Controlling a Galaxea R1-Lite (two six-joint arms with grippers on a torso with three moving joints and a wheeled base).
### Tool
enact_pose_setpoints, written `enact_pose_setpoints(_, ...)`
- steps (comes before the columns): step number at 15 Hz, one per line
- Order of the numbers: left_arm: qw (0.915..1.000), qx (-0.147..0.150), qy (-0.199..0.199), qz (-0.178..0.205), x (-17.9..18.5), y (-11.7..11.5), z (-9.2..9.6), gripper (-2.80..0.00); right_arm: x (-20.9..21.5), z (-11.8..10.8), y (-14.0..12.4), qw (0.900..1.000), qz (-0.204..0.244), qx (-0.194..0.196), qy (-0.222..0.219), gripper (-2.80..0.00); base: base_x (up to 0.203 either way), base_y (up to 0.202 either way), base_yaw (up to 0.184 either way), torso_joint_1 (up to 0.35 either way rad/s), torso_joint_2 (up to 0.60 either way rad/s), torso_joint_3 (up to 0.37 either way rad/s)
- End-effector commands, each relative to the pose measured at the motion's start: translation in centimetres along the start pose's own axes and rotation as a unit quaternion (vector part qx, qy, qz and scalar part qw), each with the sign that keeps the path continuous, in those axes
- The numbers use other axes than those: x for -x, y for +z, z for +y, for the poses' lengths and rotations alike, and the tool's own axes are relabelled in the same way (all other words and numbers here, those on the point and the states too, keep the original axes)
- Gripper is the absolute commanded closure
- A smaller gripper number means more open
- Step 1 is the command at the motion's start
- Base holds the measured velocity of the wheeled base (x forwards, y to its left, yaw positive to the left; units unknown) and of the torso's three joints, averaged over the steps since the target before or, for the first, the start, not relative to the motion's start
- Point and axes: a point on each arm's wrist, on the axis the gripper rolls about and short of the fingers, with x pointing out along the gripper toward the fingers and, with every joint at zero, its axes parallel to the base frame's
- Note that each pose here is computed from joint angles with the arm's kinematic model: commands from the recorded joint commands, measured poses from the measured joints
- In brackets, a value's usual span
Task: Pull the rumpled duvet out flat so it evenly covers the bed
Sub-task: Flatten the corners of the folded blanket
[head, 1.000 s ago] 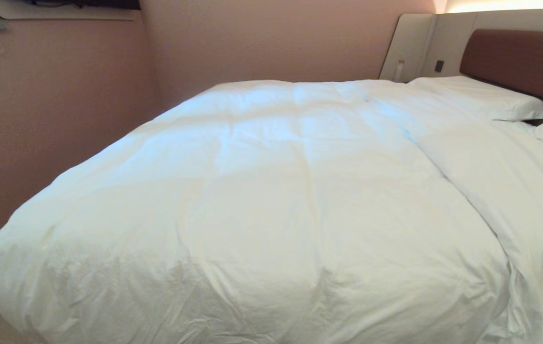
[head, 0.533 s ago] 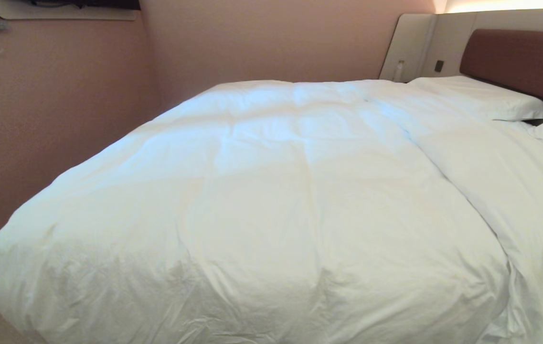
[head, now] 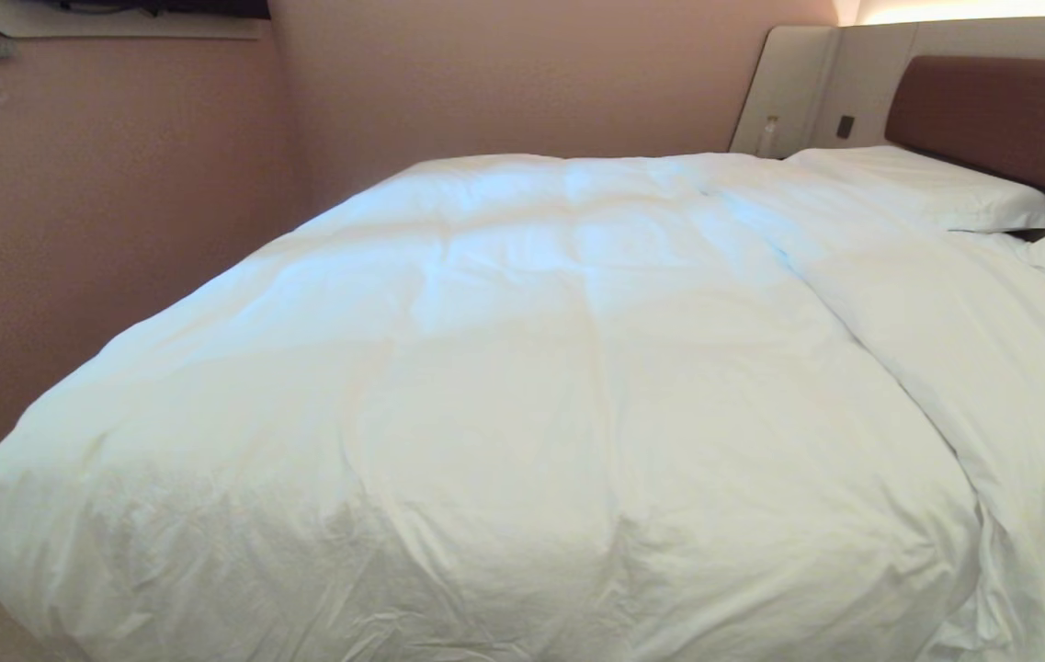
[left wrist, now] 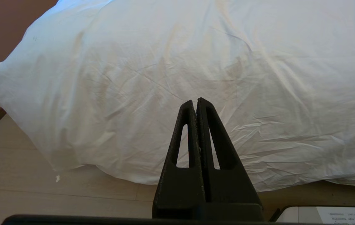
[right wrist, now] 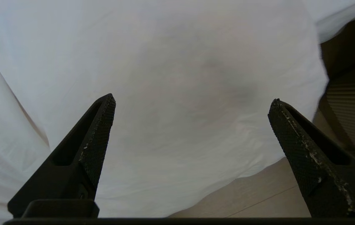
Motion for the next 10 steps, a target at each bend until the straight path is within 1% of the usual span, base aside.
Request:
enact_pose_setpoints(1,1.0000,0.000,0.001,0.000,0.0,0.0,0.0,0.00,0.2,-0.5,0.0,1.000,0.014,-0.013,0.012,-2.80,0.000,0.000,0.000,0.000,0.00,0.000)
enact_pose_setpoints(7,1.0000,0.000,0.001,0.000,0.0,0.0,0.0,0.00,-1.9,-1.6,-0.4,0.999,0.029,-0.020,0.017,-2.80,0.000,0.000,0.000,0.000,0.00,0.000)
enact_pose_setpoints(10,1.0000,0.000,0.001,0.000,0.0,0.0,0.0,0.00,-2.6,-2.1,0.0,0.999,0.027,-0.023,0.016,-2.80,0.000,0.000,0.000,0.000,0.00,0.000)
